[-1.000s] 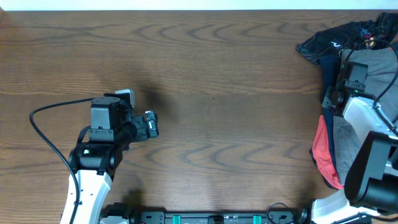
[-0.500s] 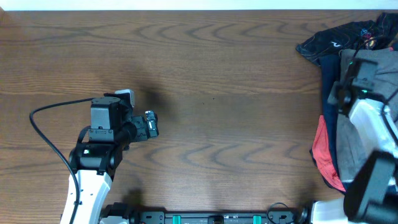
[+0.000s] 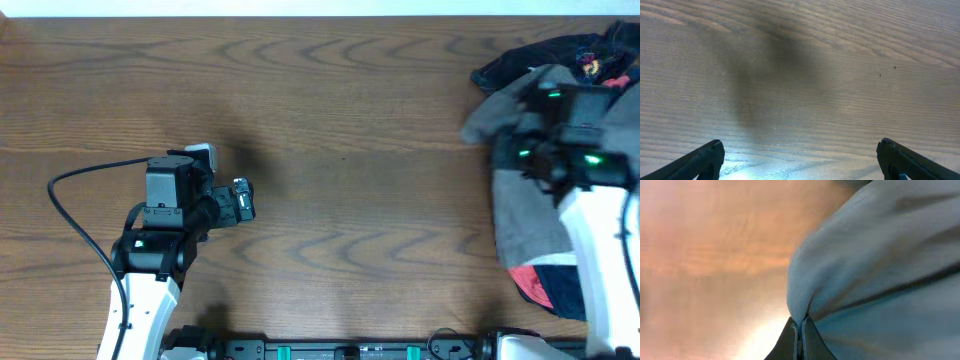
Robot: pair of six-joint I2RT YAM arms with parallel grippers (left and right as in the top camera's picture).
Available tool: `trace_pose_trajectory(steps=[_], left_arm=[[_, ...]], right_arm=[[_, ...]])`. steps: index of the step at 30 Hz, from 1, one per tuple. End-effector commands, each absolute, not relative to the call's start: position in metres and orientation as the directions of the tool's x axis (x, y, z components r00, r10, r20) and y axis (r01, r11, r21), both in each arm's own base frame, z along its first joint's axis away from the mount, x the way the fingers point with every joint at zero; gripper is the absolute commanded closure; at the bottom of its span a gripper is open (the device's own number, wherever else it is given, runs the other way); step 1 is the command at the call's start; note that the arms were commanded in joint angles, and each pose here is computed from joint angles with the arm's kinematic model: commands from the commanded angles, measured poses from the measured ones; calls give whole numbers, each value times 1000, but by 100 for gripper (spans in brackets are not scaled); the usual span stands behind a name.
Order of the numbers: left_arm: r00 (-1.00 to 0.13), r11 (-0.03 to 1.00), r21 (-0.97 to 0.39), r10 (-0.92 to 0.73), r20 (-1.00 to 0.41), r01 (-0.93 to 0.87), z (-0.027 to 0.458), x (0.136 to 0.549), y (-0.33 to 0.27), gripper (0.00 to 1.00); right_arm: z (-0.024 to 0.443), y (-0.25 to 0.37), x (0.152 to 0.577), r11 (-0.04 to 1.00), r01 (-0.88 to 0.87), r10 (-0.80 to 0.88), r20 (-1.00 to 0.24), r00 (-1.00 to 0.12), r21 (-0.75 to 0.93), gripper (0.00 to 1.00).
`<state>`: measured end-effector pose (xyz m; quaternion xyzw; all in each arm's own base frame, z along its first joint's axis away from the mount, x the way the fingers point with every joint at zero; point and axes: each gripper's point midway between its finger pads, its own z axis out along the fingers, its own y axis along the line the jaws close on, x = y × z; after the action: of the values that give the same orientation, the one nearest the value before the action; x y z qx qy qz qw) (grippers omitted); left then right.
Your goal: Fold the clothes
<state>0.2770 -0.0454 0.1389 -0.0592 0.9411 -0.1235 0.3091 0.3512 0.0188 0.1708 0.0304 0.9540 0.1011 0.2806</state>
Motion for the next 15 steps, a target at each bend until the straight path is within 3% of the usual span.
trace_pose_trajectory(steps=[1,5,8,10,11,14,15], left_arm=[[-790,963,-271,-179,-586,-18,148,281,-46,2],[-790,962,-271,-179,-586,-17,148,281,-46,2],[-790,962,-271,-179,-586,-17,148,281,-46,2],[-790,962,-271,-179,-586,-17,148,281,-46,2],[-790,962,-271,-179,-586,-17,148,281,-46,2],[-791,963,-271,-179,-586,-18,148,281,-46,2],[-791,963,-271,-179,-585,-18,148,281,-46,2]], right_arm=[[153,89,342,927,-178,3,-481,-877,331,99],[170,165,355,824,-373,-67,-580,-812,426,99],[197,211,373,773,-457,-31,-693,-720,440,99],[205,234,379,763,-490,-25,-739,-674,421,91],[205,241,379,767,-494,-29,-747,-664,410,85],[183,259,371,786,-489,-78,-723,-686,379,86],[172,265,365,783,-493,-104,-701,-705,379,81]])
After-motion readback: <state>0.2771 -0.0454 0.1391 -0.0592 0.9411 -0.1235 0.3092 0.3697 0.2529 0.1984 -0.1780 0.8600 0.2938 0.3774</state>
